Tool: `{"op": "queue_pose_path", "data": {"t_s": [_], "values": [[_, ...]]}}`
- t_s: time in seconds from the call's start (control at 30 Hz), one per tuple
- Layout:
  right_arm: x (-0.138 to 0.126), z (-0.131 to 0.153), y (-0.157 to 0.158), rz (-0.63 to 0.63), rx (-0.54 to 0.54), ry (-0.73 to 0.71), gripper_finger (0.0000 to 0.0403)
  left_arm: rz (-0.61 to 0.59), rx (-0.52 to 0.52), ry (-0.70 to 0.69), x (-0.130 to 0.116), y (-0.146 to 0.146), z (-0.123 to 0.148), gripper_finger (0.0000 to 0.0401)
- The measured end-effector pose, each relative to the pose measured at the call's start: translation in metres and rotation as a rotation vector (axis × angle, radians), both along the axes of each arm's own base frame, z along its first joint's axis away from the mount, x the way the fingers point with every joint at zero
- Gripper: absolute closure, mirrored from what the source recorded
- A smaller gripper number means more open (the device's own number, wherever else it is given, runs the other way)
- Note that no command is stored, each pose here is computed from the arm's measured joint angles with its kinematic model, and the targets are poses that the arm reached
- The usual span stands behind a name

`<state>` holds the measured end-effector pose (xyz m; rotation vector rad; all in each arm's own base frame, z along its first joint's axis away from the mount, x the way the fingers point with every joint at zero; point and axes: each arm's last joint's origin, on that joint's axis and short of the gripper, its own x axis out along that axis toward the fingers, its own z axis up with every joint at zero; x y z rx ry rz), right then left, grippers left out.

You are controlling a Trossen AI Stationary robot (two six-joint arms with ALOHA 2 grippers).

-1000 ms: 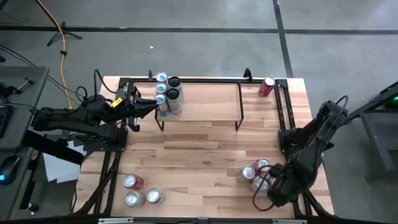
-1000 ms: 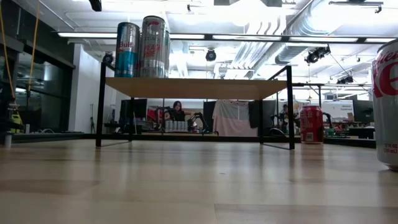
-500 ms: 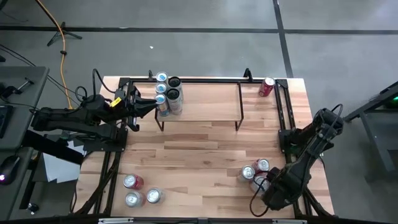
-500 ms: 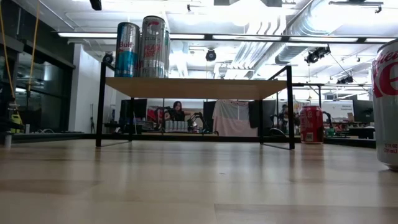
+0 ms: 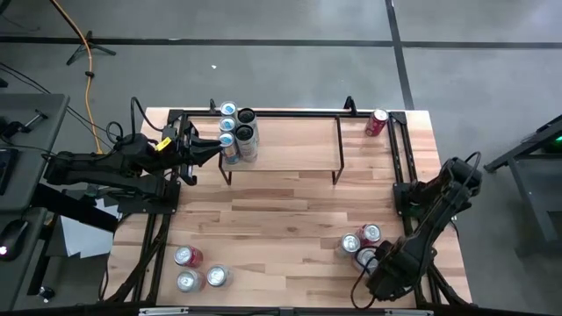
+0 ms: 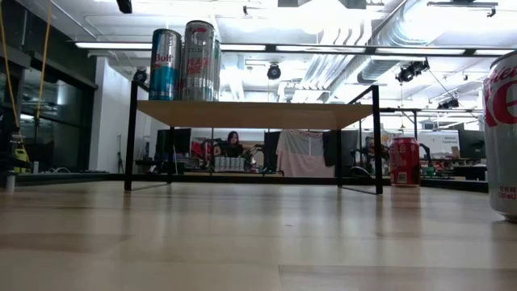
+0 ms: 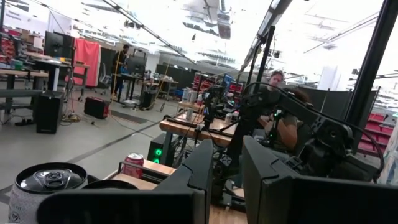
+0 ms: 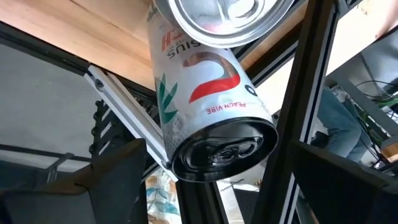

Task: Place canned beverage on shelf
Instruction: Put the white-pink soda can aligned with the other white-pink soda cans on the shelf

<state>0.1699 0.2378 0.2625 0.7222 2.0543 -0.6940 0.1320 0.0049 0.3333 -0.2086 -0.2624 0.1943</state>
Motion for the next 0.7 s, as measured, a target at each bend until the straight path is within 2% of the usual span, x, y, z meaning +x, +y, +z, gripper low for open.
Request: {"op": "queue_pose_path", "data": {"t_s": [0.37,0.5,0.7], "values": [[0.0033,-0.0077,0.0042,0.012,0.0,0.013,0.0034,0.0,0.0,0.0,0.0,0.0,0.0,0.0372],[0.0036,-0.0077,0.0047,0.008,0.006,0.014,0.0053,0.0,0.0,0.0,0.0,0.0,0.0,0.0372],[0.0035,-0.0082,0.0032,-0.011,-0.043,-0.002,0.008,0.0,0.0,0.0,0.0,0.0,0.0,0.0372]]}}
